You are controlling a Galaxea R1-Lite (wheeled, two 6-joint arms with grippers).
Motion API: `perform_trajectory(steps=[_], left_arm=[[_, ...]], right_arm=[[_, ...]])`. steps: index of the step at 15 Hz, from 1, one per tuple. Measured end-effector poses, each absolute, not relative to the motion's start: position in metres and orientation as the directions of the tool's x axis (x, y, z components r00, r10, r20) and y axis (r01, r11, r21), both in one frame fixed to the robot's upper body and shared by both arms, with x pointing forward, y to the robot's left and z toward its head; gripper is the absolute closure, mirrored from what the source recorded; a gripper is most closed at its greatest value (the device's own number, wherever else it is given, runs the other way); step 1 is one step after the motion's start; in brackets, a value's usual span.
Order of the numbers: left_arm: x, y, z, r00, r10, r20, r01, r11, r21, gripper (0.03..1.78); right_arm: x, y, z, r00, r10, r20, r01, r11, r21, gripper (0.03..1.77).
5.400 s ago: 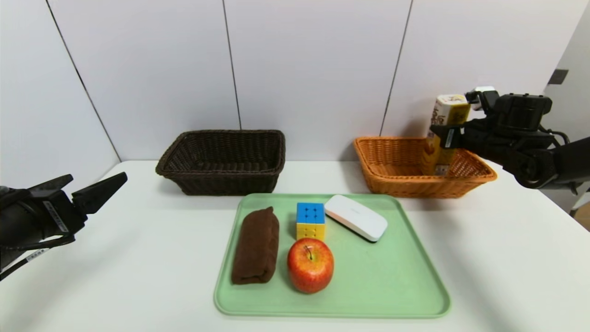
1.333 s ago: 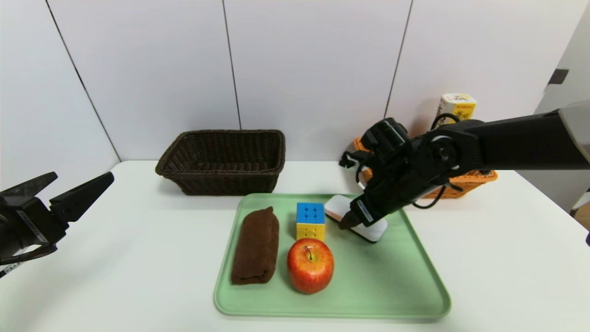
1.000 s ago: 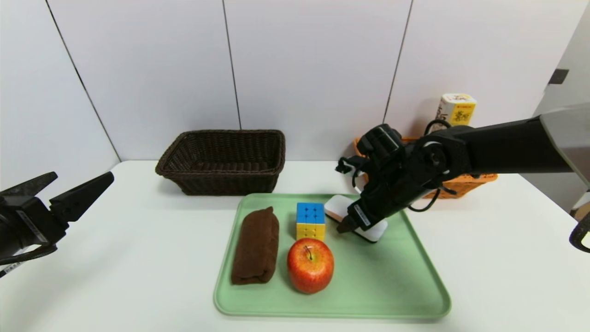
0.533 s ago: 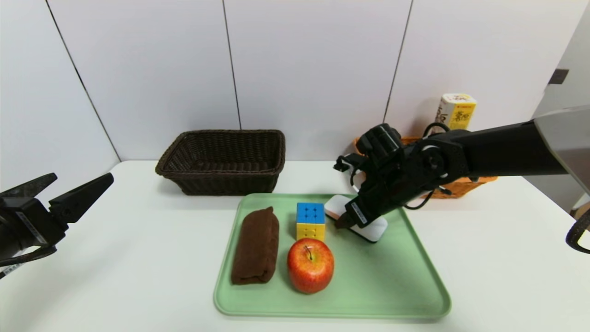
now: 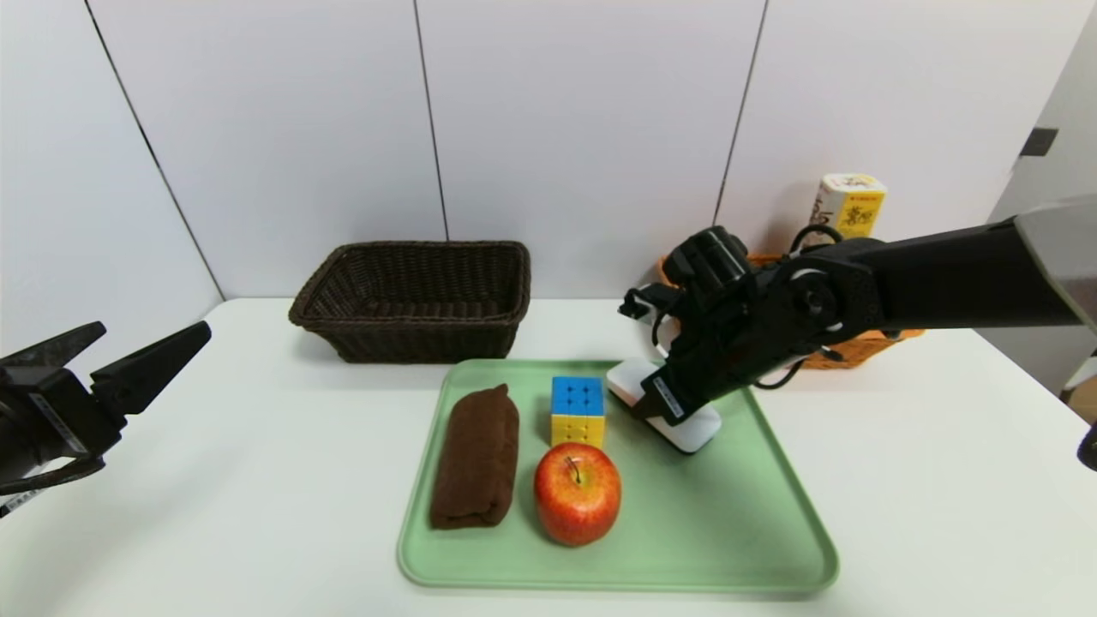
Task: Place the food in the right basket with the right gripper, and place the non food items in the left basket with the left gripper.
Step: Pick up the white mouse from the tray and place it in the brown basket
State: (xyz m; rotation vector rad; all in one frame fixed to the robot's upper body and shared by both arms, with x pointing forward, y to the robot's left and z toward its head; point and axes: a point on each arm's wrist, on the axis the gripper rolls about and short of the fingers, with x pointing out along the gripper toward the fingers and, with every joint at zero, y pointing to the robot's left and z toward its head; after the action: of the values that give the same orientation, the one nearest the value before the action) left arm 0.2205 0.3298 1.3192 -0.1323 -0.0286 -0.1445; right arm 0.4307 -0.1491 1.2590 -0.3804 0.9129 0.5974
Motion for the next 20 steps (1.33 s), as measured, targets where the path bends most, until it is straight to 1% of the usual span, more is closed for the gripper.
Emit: perform_trajectory(steps=[2,5,8,9,10,13,15,16,18,20], left_arm=[[0.220,0.330,1.318,0.989,-0.142,0.033,0.145,0.981,-0.132,0.12],[0.221,0.330,1.318,0.989,-0.144,0.031,0.147,0.980,-0.131,0.12],[0.222,0.330,1.317,0.989,-0.144,0.027,0.146,0.980,-0.131,0.12],[0.222,0.330,1.317,0.989,-0.144,0.026,0.146,0.980,-0.132,0.12],[0.223,0.330,1.317,0.989,-0.143,0.023,0.145,0.981,-0.133,0.12],[0.226,0.330,1.316,0.990,-0.140,0.017,0.141,0.981,-0.135,0.12],[0.228,0.330,1.316,0.990,-0.140,0.011,0.140,0.980,-0.138,0.12],[0.228,0.330,1.315,0.990,-0.139,0.009,0.139,0.980,-0.139,0.12],[0.229,0.330,1.313,0.990,-0.139,-0.002,0.138,0.980,-0.141,0.12],[0.229,0.330,1.311,0.990,-0.140,-0.008,0.138,0.980,-0.143,0.12]], right_arm=[[0.420,-0.145,1.280,0.503,0.358,-0.787,-0.647,0.760,-0.068,0.79],[0.400,-0.138,1.327,0.578,0.447,-0.683,-0.674,0.733,-0.091,0.79],[0.392,-0.124,1.372,0.678,0.566,-0.468,-0.686,0.716,-0.127,0.80],[0.393,-0.120,1.386,0.700,0.599,-0.389,-0.687,0.714,-0.138,0.80],[0.395,-0.115,1.394,0.708,0.617,-0.342,-0.688,0.712,-0.141,0.80],[0.411,-0.096,1.408,0.721,0.646,-0.251,-0.688,0.711,-0.145,0.80],[0.430,-0.079,1.405,0.730,0.663,-0.165,-0.683,0.715,-0.151,0.80],[0.439,-0.070,1.399,0.732,0.670,-0.125,-0.681,0.715,-0.156,0.80],[0.459,-0.050,1.375,0.731,0.679,-0.062,-0.679,0.716,-0.162,0.80],[0.478,-0.033,1.350,0.724,0.688,0.045,-0.673,0.720,-0.169,0.80]])
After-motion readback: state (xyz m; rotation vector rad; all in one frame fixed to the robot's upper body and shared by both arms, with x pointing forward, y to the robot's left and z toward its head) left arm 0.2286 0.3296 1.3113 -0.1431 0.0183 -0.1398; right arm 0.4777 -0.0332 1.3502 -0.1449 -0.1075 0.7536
